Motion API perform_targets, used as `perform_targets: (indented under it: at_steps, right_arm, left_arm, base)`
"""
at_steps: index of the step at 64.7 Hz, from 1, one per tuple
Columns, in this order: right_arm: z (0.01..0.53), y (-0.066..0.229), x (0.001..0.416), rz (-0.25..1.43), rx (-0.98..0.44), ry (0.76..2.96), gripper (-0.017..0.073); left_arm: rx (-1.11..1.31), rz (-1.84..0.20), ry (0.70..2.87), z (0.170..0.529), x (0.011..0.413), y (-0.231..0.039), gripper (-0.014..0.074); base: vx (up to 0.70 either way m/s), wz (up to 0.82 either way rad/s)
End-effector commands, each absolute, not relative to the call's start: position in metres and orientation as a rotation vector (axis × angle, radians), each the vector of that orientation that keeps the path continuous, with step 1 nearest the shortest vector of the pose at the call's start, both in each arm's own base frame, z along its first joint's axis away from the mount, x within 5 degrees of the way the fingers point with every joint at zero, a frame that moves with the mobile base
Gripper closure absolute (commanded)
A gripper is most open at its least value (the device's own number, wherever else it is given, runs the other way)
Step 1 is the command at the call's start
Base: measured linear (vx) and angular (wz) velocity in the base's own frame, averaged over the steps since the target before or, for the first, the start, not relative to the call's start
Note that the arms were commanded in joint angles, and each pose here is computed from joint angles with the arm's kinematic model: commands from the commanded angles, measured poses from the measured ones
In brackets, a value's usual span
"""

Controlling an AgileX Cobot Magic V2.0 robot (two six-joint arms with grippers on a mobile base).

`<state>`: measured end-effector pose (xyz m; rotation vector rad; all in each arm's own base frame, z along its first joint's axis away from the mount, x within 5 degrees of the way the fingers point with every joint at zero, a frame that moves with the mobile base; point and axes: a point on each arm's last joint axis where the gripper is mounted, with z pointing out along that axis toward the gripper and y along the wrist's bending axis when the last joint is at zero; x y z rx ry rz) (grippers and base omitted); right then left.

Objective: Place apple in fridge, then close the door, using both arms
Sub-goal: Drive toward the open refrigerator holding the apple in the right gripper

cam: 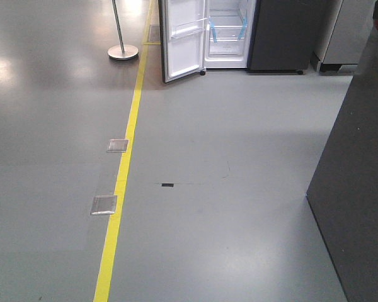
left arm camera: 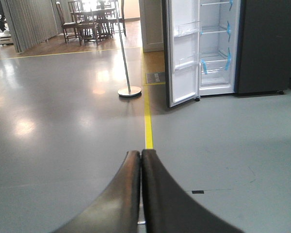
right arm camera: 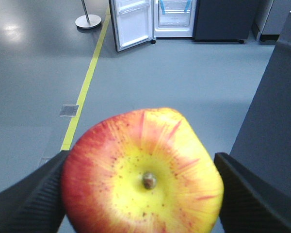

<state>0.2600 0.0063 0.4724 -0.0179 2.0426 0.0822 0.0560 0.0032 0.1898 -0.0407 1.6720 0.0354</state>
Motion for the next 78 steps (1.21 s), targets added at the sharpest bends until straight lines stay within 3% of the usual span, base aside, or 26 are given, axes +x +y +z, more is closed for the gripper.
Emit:
perform_targets:
  at_steps: [1,78]
  right_arm:
    - [0.4948,0.0056,0.2515,0.075,-0.017,1.906,0.0374]
    - [0.4948,0.0056,0.2515,0.075,-0.017,1.906,0.0374]
  left_arm:
    - [-0.039,0.020,1.565,0.2031,0.0546,0.0024,0.0599]
    - [-0.039,0.020,1.565,0.2031,0.0546,0.0024,0.0599]
  base:
    - [0.13,0.03]
    - [0.12,0.00]
